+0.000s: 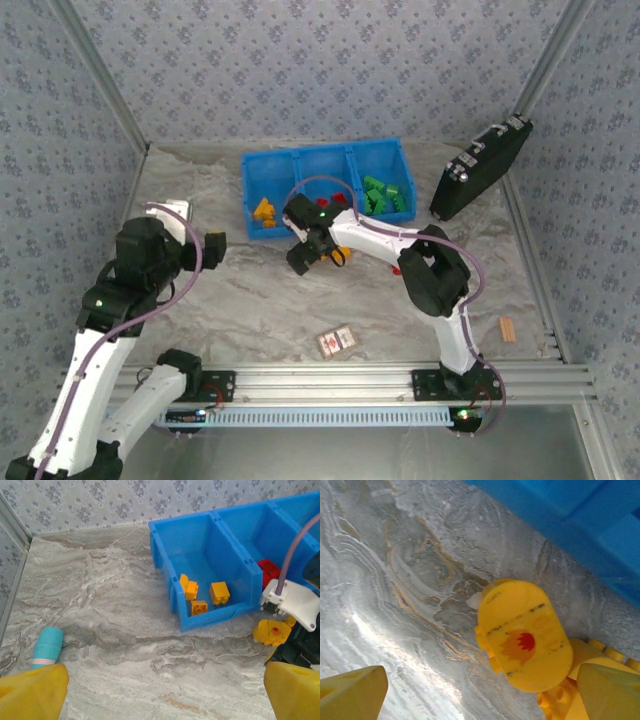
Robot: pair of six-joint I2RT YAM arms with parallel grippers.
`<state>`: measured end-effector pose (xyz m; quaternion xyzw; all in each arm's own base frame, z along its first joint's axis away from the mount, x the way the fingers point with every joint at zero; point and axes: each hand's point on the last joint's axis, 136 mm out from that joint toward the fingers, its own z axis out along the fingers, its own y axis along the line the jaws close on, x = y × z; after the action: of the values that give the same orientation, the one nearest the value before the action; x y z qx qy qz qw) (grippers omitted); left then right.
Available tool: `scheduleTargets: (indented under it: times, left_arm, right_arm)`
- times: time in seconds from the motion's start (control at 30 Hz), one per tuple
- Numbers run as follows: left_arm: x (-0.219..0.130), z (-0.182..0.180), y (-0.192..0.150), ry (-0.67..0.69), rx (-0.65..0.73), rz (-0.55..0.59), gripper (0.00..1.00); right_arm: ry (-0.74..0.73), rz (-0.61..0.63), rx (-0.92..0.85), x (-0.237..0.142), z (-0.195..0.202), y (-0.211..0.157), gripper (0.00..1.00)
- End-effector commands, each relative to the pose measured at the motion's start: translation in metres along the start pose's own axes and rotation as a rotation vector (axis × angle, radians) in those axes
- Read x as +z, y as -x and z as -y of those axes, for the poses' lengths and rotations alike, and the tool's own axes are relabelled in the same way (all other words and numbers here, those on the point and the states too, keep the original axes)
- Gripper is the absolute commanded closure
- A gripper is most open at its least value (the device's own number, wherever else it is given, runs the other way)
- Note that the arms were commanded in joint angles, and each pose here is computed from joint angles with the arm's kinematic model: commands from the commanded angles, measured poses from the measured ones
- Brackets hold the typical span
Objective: Sort the legos into containers by color
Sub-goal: Pick up the lego from the center of the table.
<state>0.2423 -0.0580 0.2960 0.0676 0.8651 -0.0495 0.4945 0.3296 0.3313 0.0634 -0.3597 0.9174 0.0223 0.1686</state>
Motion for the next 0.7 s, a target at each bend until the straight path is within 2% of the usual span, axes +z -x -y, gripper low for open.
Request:
scheduleTargets:
  times: [0.0,0.4,0.67]
  left_arm:
    - [0.008,-0.004,-0.009,0.025,0.023,-0.045,0.00]
    - [0.028,0.005,-0.017,-0.019,-0.002,-0.089,0.00]
    - [0.038,0.008,-0.015,-0.025,0.034,-0.104,0.00]
  right_arm:
    - [-0.059,-0.024,0.000,0.004,0.010,-0.001,0.01]
    - [-0.100,-0.026,-0.022,0.020,0.023,0.006,0.05]
    - [-0.087,-0.046,-0.043,0.034,0.019,0.006,0.10]
